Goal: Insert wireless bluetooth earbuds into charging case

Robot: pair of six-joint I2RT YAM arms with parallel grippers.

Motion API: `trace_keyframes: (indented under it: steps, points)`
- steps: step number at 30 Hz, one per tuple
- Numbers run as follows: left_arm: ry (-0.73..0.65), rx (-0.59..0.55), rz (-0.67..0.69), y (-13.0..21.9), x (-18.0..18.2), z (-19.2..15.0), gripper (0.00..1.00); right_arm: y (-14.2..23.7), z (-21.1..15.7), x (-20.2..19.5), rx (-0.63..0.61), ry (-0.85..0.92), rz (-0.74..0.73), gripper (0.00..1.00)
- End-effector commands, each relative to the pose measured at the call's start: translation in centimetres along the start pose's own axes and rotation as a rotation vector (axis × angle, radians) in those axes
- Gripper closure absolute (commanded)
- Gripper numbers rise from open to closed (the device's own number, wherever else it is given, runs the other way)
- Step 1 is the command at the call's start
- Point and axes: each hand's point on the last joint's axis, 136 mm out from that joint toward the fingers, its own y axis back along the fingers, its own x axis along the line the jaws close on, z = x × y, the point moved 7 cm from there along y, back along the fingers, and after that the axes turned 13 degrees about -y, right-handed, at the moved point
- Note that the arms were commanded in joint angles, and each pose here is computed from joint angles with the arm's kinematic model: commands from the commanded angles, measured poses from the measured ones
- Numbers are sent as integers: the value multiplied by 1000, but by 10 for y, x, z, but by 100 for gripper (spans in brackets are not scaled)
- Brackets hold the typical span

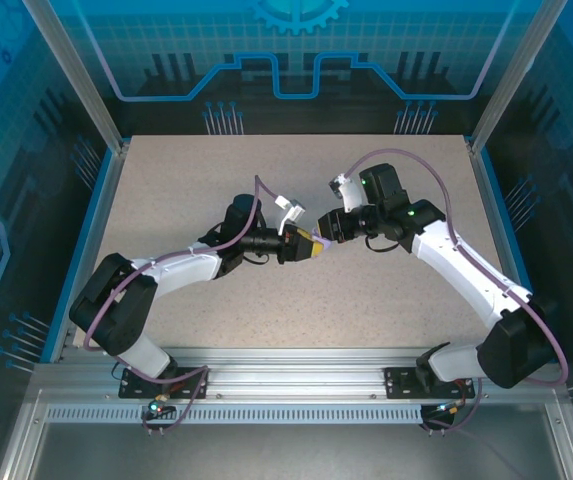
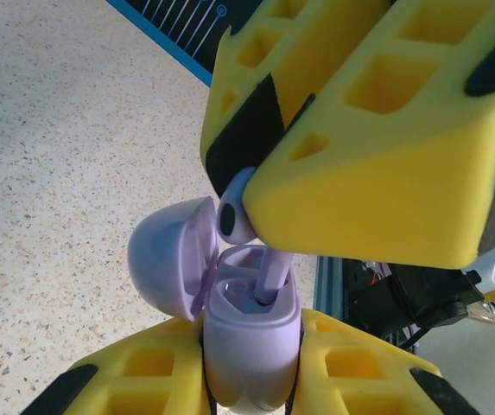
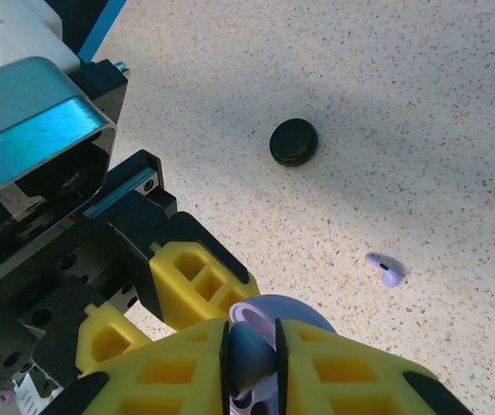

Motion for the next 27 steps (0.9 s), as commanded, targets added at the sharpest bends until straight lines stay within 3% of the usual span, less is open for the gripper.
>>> trace_keyframes:
  steps: [1,15,22,27]
  points:
    - [-87,-93,-10,6,-13,27,94,9,-4,8,6,16,20,78]
    - [-101,-111,-12,9,-16,36,94,17,-4,17,17,49,55,68]
    - [-104,-97,-11,9,-16,32,94,23,-2,28,14,78,65,51]
    - [-135,-102,2,14,-21,32,94,40,2,30,-74,85,16,38]
